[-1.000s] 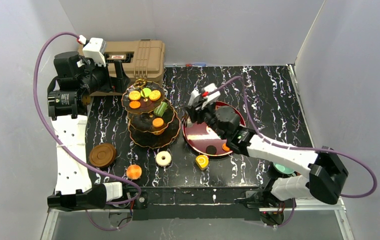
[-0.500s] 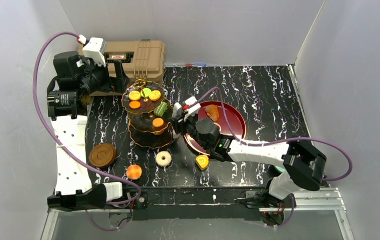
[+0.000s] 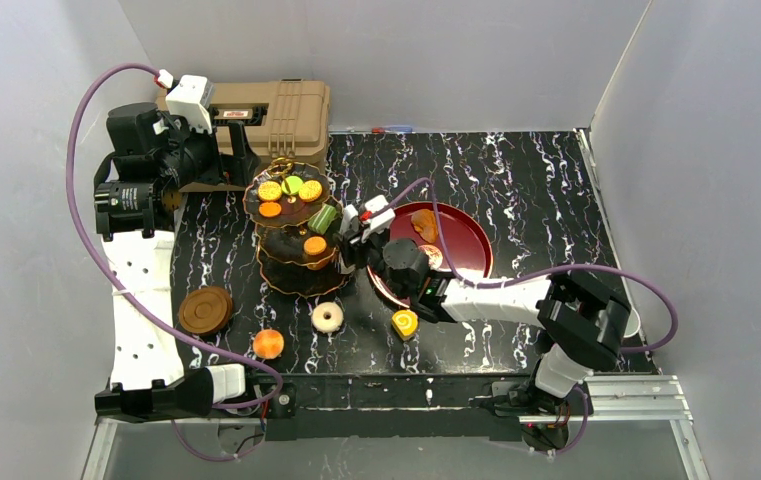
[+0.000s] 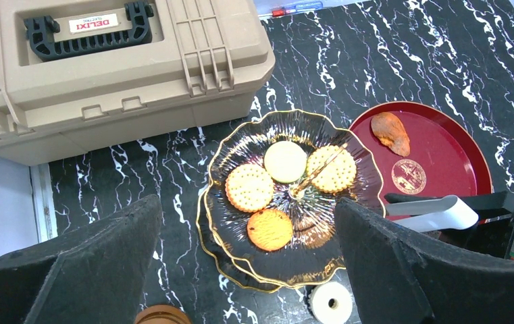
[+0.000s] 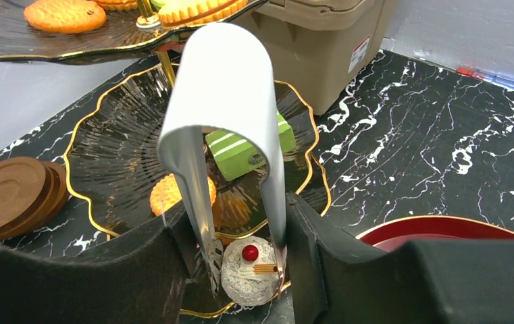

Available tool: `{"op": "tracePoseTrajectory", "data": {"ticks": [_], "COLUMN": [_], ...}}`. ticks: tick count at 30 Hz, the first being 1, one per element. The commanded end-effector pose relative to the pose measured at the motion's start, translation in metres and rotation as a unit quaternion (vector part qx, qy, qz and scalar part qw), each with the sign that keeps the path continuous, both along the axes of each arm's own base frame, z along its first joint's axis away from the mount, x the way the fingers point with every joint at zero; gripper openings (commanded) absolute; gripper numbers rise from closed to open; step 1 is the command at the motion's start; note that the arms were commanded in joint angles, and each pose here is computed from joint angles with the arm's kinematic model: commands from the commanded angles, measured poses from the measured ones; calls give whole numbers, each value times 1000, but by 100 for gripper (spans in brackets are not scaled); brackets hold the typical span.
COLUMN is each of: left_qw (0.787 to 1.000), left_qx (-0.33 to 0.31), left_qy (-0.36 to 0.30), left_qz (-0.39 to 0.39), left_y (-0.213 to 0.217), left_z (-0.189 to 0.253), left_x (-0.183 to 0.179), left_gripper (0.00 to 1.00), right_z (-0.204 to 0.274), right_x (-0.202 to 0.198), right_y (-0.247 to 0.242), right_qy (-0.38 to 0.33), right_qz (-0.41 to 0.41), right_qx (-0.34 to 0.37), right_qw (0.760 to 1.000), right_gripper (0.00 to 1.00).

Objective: Serve the afternoon tea
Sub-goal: Place the desert on the desert table, then pick up the desert from the tray.

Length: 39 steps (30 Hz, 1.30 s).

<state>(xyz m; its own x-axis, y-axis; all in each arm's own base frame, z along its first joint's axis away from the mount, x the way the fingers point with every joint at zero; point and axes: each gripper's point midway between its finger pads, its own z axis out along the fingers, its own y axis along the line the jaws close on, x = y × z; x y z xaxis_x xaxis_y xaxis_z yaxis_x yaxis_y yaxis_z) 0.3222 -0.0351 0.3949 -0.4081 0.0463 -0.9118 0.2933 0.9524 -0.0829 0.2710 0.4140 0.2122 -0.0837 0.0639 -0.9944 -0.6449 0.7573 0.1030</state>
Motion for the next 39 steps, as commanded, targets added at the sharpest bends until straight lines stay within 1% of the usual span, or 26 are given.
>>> {"op": "tracePoseTrajectory", "data": {"ticks": [1, 4, 9, 15, 18, 23, 27, 33, 39], "left_qw": [1000, 1000, 1000, 1000, 1000, 1000, 1000, 1000, 1000], "left_qx": [4, 4, 4, 5, 6, 1, -2, -9, -10], "left_qy": [-20, -19, -22, -21, -24, -25, -23, -21, -17], "left_qz": [-1, -1, -3, -3, -3, -6, -6, -5, -8], "left_y": [1, 1, 0, 0, 0, -1, -2, -3, -4], "left_z": [13, 13, 14, 13, 15, 16, 15, 15, 13], "left_x": [-8, -8, -10, -10, -10, -10, -10, -8, -7], "left_gripper": [98, 98, 98, 98, 98, 98, 98, 98, 98], "right_z": [59, 58, 59, 74, 89, 95, 88, 66, 37], "right_x": [6, 7, 6, 0, -3, 3, 25, 76, 120], "right_y": [8, 11, 12, -7, -30, -69, -103, -155, -186], "right_qy": [-39, -38, -38, -48, -60, -67, -62, -51, -26], "right_qz": [-12, -10, -5, -13, -32, -65, -103, -168, -197], "right_qx": [84, 80, 78, 83, 84, 65, 53, 37, 29], "right_qw": [996, 996, 996, 995, 994, 994, 991, 984, 980], "right_gripper": [55, 59, 60, 52, 49, 44, 42, 44, 41]}}
